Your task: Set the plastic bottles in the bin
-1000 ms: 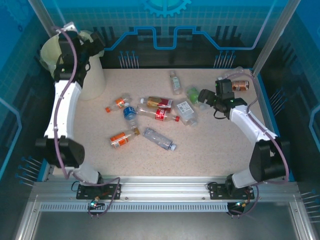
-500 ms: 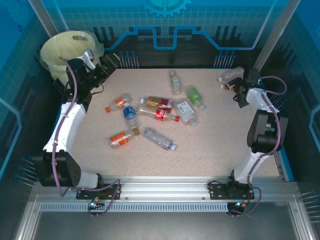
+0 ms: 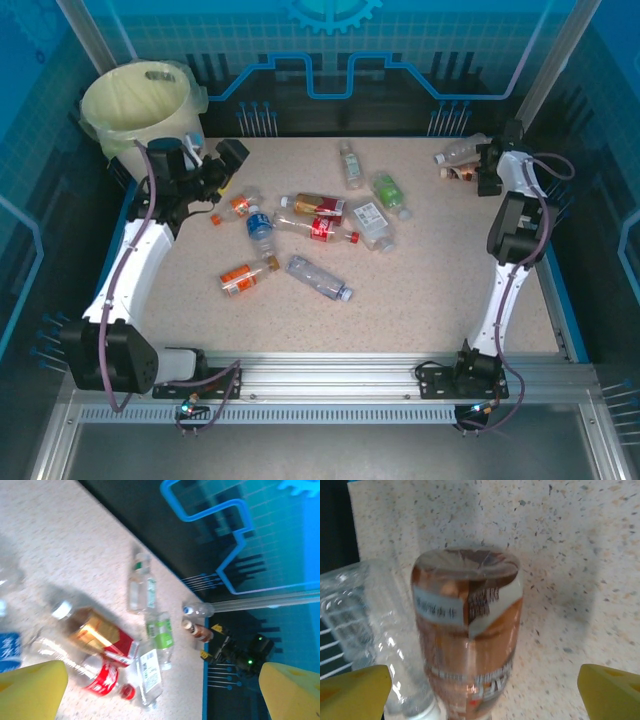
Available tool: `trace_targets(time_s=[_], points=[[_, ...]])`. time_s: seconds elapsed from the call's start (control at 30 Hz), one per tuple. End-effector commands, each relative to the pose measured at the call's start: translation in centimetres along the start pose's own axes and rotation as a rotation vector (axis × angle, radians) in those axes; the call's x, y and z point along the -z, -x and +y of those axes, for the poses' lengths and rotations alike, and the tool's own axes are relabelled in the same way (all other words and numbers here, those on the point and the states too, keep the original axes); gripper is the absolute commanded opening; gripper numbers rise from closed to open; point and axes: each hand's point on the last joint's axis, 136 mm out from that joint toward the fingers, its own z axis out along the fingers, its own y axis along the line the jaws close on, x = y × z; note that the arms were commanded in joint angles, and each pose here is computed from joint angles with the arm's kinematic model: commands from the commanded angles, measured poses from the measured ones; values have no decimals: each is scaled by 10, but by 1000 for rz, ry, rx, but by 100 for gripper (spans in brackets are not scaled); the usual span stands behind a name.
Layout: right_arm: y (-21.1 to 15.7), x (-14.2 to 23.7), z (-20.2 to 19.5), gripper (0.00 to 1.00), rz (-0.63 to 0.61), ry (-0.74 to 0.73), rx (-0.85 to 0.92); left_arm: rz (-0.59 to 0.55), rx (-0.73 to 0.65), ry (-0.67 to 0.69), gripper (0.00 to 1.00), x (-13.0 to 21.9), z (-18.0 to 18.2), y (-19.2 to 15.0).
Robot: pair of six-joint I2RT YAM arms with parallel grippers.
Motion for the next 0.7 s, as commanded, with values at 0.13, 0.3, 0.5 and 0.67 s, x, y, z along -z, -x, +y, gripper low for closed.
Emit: trace_targets(time_s=[0.13,0.3,0.5,0.67], points=[[12,-32,-15,96,4,-108,-71,69,130,182,99,-5,45,-21],[12,-49,-25,92,25,-132,-102,48,106,203,99,-5,52,-19],[11,-50,-38,80,24,-166,-65,106,102,135,99,-16,48,-27],[11,-37,-35,68,31,-132,-27,101,66,156,99,-11,48,-26]])
